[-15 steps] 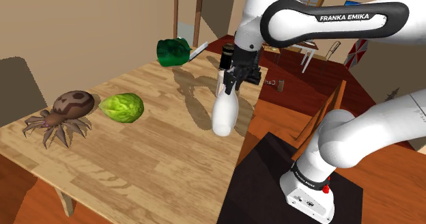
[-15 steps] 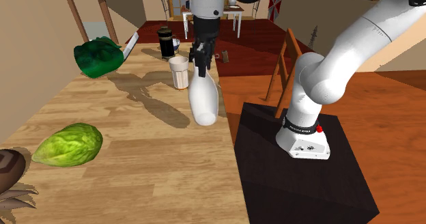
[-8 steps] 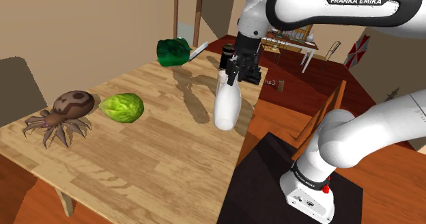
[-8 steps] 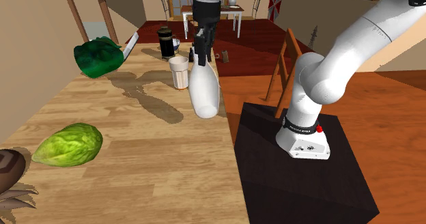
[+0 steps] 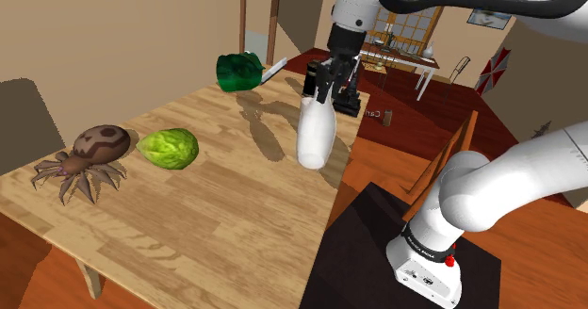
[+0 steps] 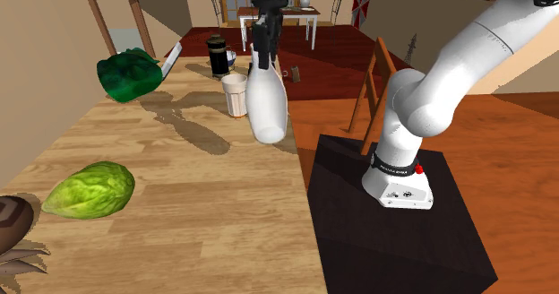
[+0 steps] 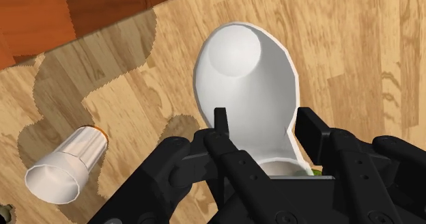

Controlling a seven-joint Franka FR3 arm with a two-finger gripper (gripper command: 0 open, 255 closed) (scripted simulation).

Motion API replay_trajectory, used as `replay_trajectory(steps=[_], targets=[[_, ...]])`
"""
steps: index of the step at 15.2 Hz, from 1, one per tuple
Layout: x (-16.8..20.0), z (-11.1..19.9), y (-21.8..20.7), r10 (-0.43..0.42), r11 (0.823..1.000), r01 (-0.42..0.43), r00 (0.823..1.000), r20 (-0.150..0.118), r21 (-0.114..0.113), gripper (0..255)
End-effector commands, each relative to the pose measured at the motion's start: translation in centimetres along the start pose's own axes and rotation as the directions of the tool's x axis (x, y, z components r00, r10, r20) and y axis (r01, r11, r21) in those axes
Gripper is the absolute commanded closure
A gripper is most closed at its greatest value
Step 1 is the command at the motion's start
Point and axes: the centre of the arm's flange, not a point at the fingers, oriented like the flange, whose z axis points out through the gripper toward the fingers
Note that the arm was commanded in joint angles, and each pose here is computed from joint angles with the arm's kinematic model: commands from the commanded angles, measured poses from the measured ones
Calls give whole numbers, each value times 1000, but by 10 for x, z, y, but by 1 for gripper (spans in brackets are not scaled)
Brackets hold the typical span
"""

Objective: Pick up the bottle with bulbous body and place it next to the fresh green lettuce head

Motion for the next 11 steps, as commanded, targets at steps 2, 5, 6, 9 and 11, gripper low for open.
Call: replay_trajectory(steps=[2,5,6,9,11], targets=[[0,-16,-1,0,1000,0,1000,0,0,255],[1,-32,-1,0,1000,0,1000,0,0,255],[2,-37,-1,0,1000,0,1000,0,0,255],[3,-53,-1,0,1000,0,1000,0,0,255],[4,-64,-1,0,1000,0,1000,0,0,255]])
